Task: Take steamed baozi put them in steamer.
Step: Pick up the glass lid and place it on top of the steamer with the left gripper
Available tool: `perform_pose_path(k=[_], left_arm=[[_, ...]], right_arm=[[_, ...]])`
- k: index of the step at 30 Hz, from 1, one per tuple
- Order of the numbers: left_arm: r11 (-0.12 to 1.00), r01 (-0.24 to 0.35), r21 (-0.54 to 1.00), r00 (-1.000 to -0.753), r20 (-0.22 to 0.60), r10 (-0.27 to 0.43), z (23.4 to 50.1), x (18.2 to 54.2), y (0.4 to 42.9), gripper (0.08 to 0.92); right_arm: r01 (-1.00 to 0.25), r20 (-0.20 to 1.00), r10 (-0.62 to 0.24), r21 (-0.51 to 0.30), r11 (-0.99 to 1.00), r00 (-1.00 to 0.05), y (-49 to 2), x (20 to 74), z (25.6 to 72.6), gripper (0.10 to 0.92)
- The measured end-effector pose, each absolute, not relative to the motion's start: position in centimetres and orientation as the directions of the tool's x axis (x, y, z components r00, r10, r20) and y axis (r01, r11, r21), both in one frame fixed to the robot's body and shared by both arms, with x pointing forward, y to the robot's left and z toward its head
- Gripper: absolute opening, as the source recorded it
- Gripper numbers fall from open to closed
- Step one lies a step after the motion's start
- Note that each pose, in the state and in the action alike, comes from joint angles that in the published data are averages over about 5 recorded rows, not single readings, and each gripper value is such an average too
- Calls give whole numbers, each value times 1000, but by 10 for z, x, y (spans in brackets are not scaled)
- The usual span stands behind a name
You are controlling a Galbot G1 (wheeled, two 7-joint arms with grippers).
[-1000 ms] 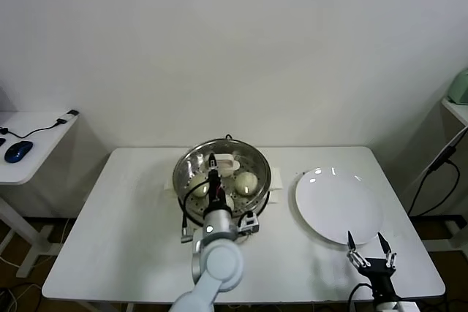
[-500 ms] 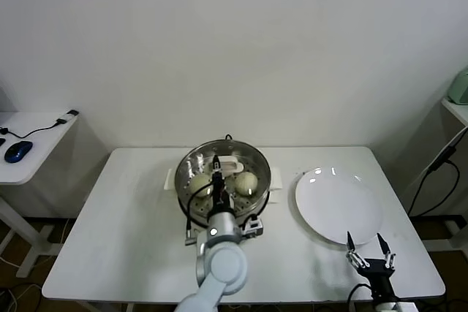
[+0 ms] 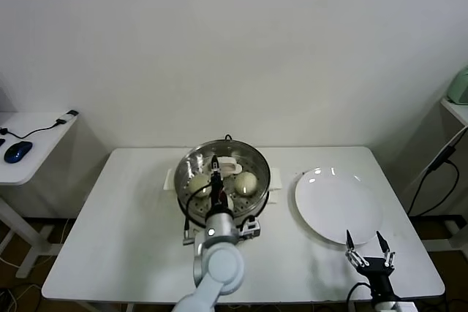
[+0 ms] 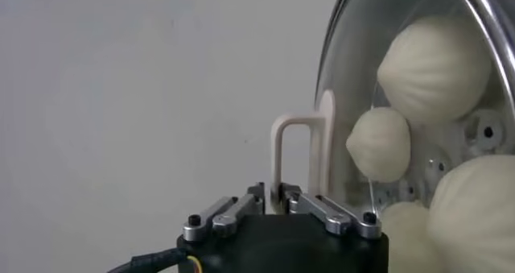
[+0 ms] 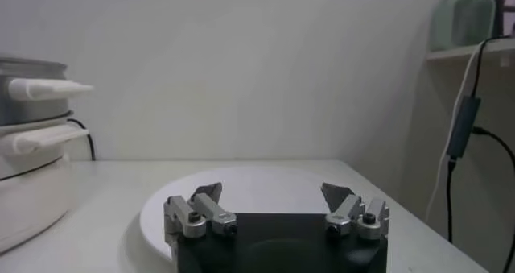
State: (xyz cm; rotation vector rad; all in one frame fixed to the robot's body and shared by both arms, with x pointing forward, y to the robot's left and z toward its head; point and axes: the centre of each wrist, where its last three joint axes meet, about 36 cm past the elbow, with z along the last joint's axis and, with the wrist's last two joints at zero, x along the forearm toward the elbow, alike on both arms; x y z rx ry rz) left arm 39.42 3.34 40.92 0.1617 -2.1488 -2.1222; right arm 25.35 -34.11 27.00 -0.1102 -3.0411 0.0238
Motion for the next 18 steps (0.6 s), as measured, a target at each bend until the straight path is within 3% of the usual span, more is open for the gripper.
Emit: perform_pose_path(k=[8, 18], left_arm=[[38, 18, 999, -992, 23, -127, 418, 383, 36, 475], [147, -14, 989, -999, -7, -50, 443, 362, 58, 758]], right_arm=[[62, 95, 64, -21, 998, -993, -340, 256, 272, 823], [62, 102, 63, -15, 998, -993, -335, 258, 274, 823]])
